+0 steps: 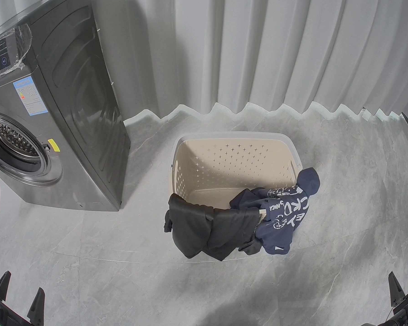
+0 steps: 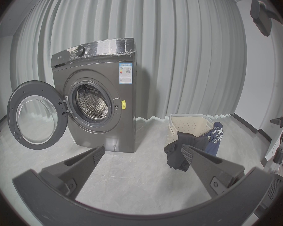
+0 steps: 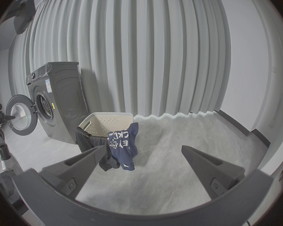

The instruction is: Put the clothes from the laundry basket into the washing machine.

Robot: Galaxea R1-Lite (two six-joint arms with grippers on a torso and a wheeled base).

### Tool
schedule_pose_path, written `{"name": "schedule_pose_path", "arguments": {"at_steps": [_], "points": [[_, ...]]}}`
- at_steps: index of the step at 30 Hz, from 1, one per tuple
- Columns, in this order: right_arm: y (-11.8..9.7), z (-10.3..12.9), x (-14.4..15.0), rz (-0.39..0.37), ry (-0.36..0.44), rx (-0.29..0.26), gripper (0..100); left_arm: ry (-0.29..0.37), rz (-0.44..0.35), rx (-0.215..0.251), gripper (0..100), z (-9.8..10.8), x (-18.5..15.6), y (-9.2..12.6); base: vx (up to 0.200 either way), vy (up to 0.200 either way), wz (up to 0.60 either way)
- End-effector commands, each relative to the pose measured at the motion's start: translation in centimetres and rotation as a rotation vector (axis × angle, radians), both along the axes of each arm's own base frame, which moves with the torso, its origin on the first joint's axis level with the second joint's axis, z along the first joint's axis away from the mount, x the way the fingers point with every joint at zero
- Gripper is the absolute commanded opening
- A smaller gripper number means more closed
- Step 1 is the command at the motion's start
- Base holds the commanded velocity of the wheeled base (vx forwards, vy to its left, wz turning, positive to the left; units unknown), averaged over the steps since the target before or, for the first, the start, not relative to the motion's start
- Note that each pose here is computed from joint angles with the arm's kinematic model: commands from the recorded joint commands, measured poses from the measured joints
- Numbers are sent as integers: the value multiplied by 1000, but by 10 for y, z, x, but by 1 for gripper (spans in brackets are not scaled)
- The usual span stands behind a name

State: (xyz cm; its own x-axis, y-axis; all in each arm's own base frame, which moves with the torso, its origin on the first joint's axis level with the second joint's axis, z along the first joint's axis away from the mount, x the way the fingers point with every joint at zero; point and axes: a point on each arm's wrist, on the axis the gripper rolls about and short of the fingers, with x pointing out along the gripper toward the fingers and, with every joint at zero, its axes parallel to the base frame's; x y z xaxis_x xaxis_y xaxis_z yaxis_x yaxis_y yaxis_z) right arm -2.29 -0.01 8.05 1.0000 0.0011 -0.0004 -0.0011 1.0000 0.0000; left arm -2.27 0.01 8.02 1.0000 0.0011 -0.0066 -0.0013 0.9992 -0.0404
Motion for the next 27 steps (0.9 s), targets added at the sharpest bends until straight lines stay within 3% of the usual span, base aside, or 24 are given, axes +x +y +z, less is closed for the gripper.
{"name": "schedule_pose_path", "arguments": {"at_steps": [1, 11, 23, 27], "points": [[0, -5, 0, 0, 0, 0, 100, 3, 0, -1, 100, -4, 0, 0, 0, -200, 0], [0, -4, 0, 0, -2, 0, 100, 3, 0, -1, 100, -4, 0, 0, 0, -20, 0], [0, -4, 0, 0, -2, 0, 100, 3, 0, -1, 100, -4, 0, 0, 200, 0, 0], [0, -4, 0, 0, -2, 0, 100, 3, 1, -4, 100, -4, 0, 0, 0, 0, 0]]}}
